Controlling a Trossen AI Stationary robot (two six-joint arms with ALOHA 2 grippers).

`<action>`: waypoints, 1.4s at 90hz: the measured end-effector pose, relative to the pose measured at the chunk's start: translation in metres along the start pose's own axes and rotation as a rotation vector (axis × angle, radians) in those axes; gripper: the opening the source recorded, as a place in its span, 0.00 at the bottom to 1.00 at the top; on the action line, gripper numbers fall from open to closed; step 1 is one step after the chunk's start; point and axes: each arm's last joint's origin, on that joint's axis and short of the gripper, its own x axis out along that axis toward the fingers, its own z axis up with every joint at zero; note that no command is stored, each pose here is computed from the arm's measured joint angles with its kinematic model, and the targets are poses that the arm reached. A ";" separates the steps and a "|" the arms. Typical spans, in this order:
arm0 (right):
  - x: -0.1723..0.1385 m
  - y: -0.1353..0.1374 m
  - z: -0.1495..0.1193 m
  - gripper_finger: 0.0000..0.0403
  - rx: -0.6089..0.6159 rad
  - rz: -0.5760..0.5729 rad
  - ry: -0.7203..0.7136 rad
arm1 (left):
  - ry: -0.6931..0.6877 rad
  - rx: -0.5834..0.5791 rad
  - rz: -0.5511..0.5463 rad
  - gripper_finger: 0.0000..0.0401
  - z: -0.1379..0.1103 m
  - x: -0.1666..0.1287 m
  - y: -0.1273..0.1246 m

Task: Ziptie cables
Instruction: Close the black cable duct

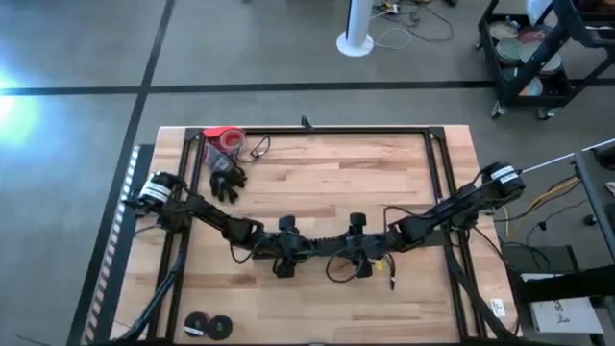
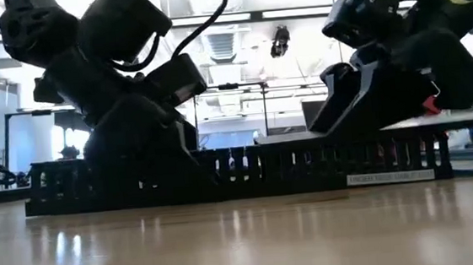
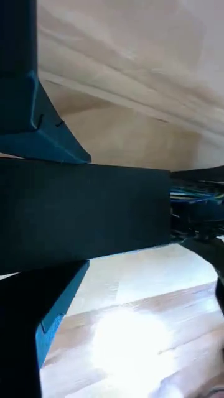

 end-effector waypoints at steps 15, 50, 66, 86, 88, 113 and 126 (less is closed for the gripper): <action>-0.002 -0.004 0.003 0.53 -0.017 -0.043 -0.006 | 0.002 0.021 -0.010 0.60 -0.001 -0.001 -0.005; -0.015 -0.008 0.013 0.53 0.056 -0.005 -0.043 | 0.022 0.020 -0.019 0.60 -0.005 -0.001 -0.006; -0.015 -0.002 0.009 0.53 0.081 0.039 -0.024 | 0.038 0.017 -0.025 0.59 -0.010 -0.002 -0.006; -0.008 0.007 0.004 0.53 0.080 0.066 -0.006 | 0.043 0.017 -0.024 0.58 -0.011 -0.002 -0.005; -0.008 0.008 0.005 0.53 0.080 0.066 -0.009 | 0.044 0.016 -0.024 0.58 -0.012 -0.002 -0.005; -0.008 0.009 0.001 0.53 0.082 0.037 0.002 | 0.053 0.017 -0.023 0.57 -0.016 -0.002 -0.005; -0.008 0.009 0.001 0.53 0.063 0.036 0.001 | 0.053 0.021 -0.024 0.58 -0.016 -0.003 -0.005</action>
